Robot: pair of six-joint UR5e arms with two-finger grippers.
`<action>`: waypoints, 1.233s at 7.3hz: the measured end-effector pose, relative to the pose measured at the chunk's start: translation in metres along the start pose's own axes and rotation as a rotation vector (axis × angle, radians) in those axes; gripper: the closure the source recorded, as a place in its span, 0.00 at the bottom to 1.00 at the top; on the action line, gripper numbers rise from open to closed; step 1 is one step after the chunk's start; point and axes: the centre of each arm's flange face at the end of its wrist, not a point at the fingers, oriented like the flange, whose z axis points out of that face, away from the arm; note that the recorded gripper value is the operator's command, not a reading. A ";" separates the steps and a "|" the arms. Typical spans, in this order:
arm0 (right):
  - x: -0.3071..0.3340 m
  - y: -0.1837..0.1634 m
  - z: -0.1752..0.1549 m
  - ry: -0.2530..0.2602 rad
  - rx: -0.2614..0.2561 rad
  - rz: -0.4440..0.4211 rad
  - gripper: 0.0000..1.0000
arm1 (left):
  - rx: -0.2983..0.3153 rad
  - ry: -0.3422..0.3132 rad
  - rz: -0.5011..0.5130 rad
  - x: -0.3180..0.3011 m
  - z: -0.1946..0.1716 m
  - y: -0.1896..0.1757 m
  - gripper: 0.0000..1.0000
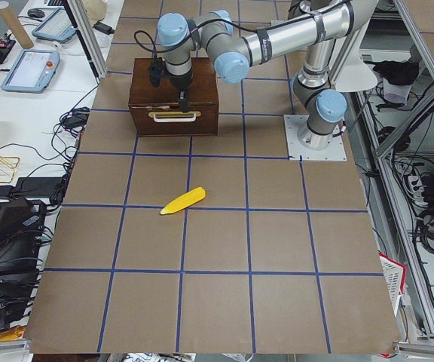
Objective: Open drawer and put corn inside
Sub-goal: 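Move the left gripper down beside the cabinet to the white drawer handle, then close the left gripper around the white drawer handle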
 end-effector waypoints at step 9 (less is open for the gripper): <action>0.000 0.000 0.000 0.000 0.000 0.000 0.00 | 0.008 0.097 0.067 -0.041 0.079 -0.039 0.00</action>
